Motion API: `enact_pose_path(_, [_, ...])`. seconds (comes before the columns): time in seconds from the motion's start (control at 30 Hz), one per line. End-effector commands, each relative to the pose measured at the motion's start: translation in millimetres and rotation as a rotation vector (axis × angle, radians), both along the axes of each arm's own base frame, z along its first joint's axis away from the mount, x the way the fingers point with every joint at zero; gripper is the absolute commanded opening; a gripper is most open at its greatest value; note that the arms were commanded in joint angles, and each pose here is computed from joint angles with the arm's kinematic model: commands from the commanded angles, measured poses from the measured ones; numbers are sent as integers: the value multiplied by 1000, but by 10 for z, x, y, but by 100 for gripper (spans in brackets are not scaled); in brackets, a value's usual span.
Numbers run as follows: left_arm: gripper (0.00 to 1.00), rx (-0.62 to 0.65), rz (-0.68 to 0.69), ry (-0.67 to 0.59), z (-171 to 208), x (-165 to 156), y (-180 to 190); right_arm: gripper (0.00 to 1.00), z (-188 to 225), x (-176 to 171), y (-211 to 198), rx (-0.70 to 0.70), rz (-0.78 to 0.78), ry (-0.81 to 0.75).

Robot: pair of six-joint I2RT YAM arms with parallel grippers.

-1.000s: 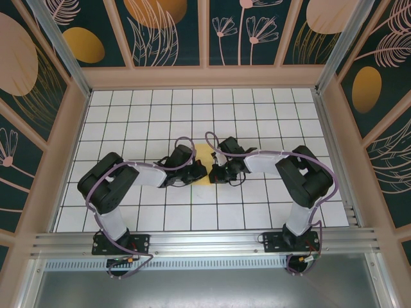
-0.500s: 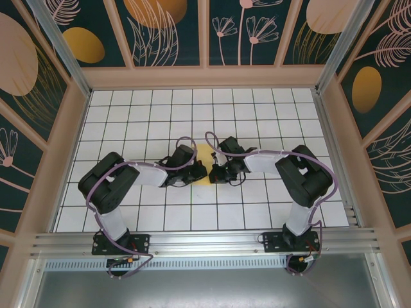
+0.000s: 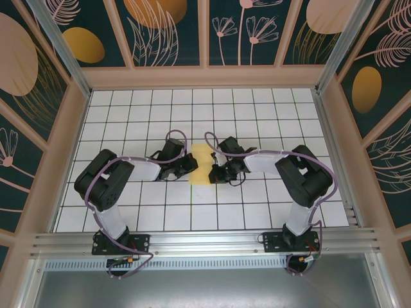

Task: Fold a paper plane with a square sheet of paper (pick it up from the middle)
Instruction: Fold the triangle a second time at the center of the table, then turn over the paper at the center of the table.

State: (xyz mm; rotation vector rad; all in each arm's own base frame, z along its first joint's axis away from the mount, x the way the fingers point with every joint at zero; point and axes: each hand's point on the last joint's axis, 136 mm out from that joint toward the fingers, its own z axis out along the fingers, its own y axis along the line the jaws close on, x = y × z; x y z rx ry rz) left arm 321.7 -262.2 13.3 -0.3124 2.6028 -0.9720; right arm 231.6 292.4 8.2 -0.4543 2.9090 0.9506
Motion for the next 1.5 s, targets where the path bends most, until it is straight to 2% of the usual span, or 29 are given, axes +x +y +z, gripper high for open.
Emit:
enact_pose_path(0.0, [6, 194, 139, 12, -318, 96, 613, 0, -704, -481, -750, -371, -11, 150])
enact_pose_path(0.17, [6, 222, 159, -4, -300, 202, 735, 0, -684, -462, -712, -354, -14, 150])
enact_pose_path(0.37, [7, 283, 155, -71, -32, 433, 751, 1, -476, -248, -505, -282, -44, 100])
enact_pose_path(0.5, [10, 263, 148, -116, 217, 504, 706, 5, -18, 69, -110, -96, -74, 20])
enact_pose_path(0.6, [16, 207, 146, -137, 414, 481, 652, 14, 577, 382, 158, 113, -120, -61])
enact_pose_path(0.67, [23, 153, 149, -145, 514, 435, 614, 21, 898, 574, 182, 201, -156, -118])
enact_pose_path(0.77, [31, 84, 158, -152, 619, 349, 581, 30, 1075, 785, 46, 224, -214, -175])
enact_pose_path(0.93, [41, -34, 147, -143, 714, 223, 475, 39, 919, 904, -128, 188, -233, -171])
enact_pose_path(1.17, [51, -138, 121, -102, 694, 57, 302, 42, 677, 928, -51, 187, -190, -115])
enact_pose_path(1.37, [52, -194, 88, -69, 639, -41, 118, 39, 474, 950, 5, 174, -176, -74])
enact_pose_path(1.47, [49, -206, 73, -45, 581, -77, 33, 35, 387, 928, 45, 170, -158, -49])
